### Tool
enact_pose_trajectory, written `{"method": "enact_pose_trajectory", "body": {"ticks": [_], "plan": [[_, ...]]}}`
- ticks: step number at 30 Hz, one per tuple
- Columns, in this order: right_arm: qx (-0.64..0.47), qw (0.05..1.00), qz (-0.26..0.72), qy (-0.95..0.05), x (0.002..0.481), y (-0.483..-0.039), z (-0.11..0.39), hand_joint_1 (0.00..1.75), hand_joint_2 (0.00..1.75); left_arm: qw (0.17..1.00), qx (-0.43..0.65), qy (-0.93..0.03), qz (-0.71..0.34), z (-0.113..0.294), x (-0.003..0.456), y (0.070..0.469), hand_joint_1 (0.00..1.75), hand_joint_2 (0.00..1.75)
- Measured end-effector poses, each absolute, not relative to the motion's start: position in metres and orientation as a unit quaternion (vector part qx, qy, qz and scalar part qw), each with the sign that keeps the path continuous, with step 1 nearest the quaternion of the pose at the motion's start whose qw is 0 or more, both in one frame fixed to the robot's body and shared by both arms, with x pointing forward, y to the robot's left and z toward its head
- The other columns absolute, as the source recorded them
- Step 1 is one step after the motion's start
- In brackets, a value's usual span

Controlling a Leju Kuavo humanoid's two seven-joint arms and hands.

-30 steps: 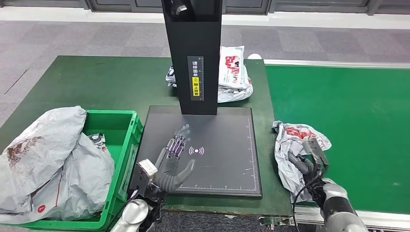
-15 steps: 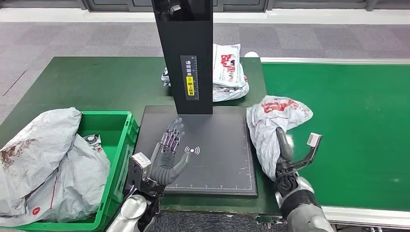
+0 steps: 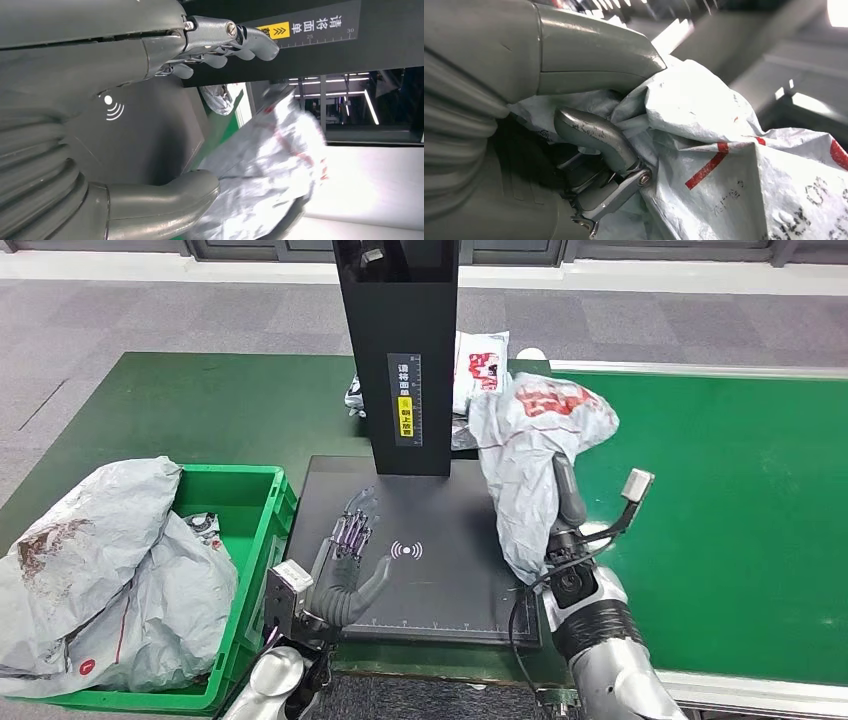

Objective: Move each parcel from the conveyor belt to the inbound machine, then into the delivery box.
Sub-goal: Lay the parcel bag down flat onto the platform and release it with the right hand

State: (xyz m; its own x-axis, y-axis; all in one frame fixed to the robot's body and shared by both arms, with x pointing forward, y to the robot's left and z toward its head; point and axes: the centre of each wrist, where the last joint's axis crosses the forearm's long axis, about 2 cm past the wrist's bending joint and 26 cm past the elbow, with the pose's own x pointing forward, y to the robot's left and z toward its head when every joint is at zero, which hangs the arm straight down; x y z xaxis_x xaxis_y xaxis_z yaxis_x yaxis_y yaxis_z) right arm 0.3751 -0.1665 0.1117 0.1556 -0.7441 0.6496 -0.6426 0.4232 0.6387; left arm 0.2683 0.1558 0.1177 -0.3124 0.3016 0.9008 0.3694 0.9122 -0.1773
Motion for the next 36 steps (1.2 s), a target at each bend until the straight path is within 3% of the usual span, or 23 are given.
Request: {"method": "enact_pose_trajectory", "body": {"ticks": [1, 5, 18, 22, 30, 36], "plan": [[0.541, 0.538, -0.036, -0.646, 0.376, -0.161, 0.117, 1.75, 1.75, 0.548, -0.205, -0.81, -0.032, 0.117, 0.268, 0.156, 0.0, 1.75], [0.548, 0.544, 0.026, -0.634, 0.38, -0.139, 0.134, 0.01, 1.75, 0.545, -0.198, -0.814, -0.035, 0.115, 0.266, 0.156, 0.0, 1.75], [0.35, 0.633, 0.368, -0.584, 0.376, -0.094, 0.144, 0.0, 1.75, 0.534, -0.178, -0.825, -0.045, 0.119, 0.261, 0.162, 0.0, 1.75], [0.274, 0.643, 0.456, -0.552, 0.375, -0.097, 0.137, 0.0, 0.0, 0.531, -0.174, -0.828, -0.046, 0.123, 0.26, 0.164, 0.0, 1.75], [0.02, 0.642, 0.602, -0.474, 0.38, -0.122, 0.126, 0.0, 0.0, 0.528, -0.168, -0.831, -0.054, 0.133, 0.26, 0.165, 0.0, 1.75], [-0.083, 0.636, 0.522, -0.562, 0.378, -0.137, 0.139, 0.0, 0.0, 0.529, -0.154, -0.833, -0.052, 0.134, 0.25, 0.169, 0.0, 1.75]]}}
